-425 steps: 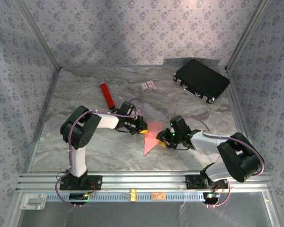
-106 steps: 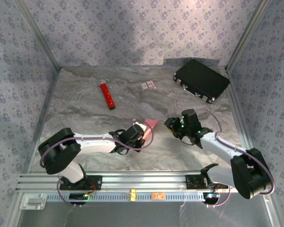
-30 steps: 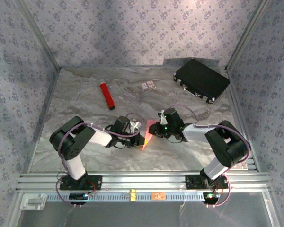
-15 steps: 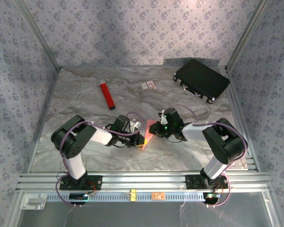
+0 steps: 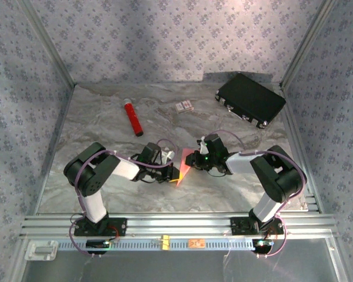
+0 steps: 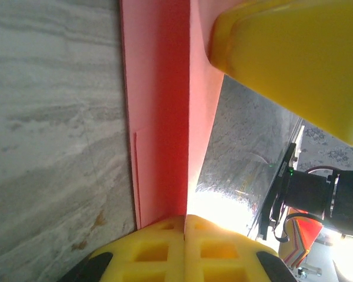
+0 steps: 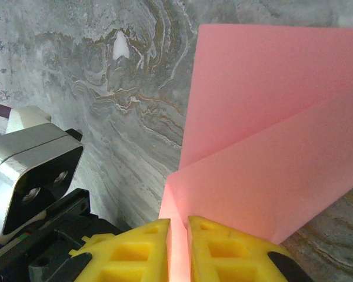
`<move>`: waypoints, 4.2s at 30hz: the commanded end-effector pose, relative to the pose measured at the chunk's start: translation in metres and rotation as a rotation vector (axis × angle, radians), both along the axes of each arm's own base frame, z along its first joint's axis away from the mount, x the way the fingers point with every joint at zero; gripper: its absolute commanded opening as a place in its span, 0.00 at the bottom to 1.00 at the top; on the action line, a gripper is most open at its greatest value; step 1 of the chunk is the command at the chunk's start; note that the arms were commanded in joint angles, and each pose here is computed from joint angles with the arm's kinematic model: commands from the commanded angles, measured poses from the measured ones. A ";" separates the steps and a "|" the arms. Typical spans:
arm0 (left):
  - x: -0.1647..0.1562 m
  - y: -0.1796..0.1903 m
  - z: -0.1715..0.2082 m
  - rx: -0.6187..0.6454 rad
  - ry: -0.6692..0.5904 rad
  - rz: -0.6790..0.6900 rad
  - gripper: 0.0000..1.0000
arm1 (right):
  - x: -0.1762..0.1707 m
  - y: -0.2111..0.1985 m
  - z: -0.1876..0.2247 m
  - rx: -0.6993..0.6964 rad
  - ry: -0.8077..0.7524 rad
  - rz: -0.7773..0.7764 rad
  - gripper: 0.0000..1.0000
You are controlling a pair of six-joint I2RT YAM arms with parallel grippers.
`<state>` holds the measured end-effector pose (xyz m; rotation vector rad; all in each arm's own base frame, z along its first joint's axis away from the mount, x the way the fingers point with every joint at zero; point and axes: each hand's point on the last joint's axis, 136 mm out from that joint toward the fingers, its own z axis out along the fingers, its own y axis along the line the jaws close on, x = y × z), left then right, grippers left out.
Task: Fold a paper plane with a square sheet of paper (pick it up from the middle)
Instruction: Fold the wing for the fifth time at the center of the table.
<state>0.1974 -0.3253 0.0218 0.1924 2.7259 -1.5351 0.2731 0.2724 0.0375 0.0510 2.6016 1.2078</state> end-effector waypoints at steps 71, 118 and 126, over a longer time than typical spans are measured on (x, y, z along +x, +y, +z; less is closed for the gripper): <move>-0.073 0.034 -0.031 0.133 0.122 -0.138 0.00 | -0.021 -0.032 -0.071 -0.277 0.214 -0.080 0.14; -0.055 0.042 0.021 0.134 -0.028 -0.048 0.05 | -0.021 -0.033 -0.070 -0.288 0.213 -0.086 0.14; -0.015 0.013 0.065 0.024 -0.112 0.008 0.05 | -0.021 -0.032 -0.067 -0.287 0.209 -0.084 0.13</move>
